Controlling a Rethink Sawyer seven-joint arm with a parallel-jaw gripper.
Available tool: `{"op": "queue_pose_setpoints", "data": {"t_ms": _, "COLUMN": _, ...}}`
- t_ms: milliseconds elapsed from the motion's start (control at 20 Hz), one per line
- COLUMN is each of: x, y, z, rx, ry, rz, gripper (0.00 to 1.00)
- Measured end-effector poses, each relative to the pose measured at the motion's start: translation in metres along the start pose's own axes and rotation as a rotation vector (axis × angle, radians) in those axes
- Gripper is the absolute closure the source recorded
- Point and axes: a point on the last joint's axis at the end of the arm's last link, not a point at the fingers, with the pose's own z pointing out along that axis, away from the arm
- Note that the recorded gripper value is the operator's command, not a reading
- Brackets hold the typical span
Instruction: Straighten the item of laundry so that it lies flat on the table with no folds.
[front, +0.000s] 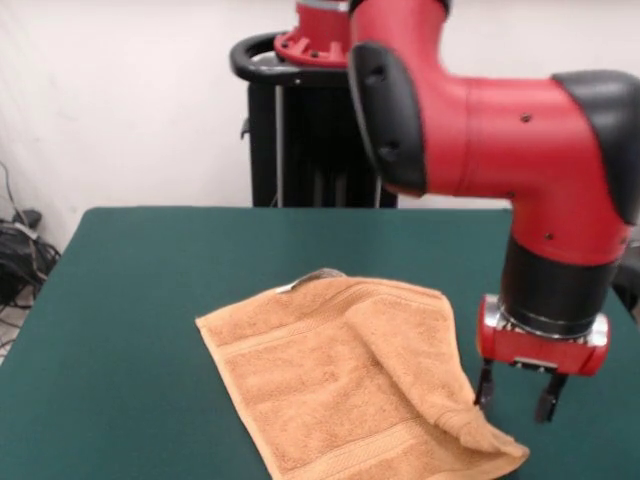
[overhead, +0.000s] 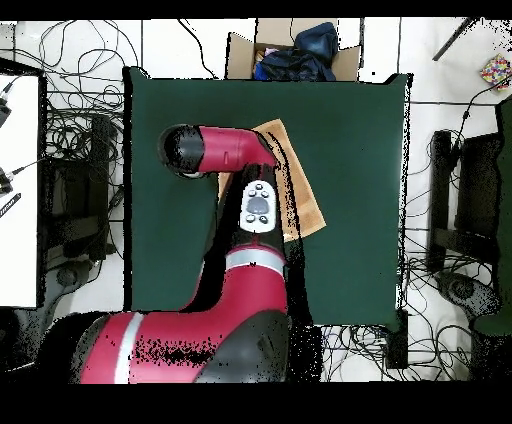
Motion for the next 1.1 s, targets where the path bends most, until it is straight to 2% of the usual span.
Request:
{"op": "queue_pose_setpoints", "data": {"t_ms": 150, "x": -0.001, "y": 0.004, "z": -0.007, "rx": 0.072, "ry": -0.015, "rz": -0.055, "gripper": 0.00}}
{"op": "queue_pose_setpoints", "data": {"t_ms": 200, "x": -0.004, "y": 0.006, "z": -0.011, "rx": 0.112, "ry": -0.035, "rz": -0.082, "gripper": 0.00}}
{"op": "queue_pose_setpoints", "data": {"t_ms": 500, "x": -0.014, "y": 0.006, "z": -0.014, "rx": 0.198, "ry": -0.093, "rz": -0.128, "gripper": 0.00}}
{"op": "queue_pose_setpoints", "data": {"t_ms": 900, "x": -0.015, "y": -0.014, "z": -0.014, "rx": 0.299, "ry": -0.117, "rz": -0.130, "gripper": 0.00}}
{"op": "queue_pose_setpoints", "data": {"t_ms": 1100, "x": -0.020, "y": -0.025, "z": -0.022, "rx": 0.322, "ry": -0.130, "rz": -0.112, "gripper": 0.00}}
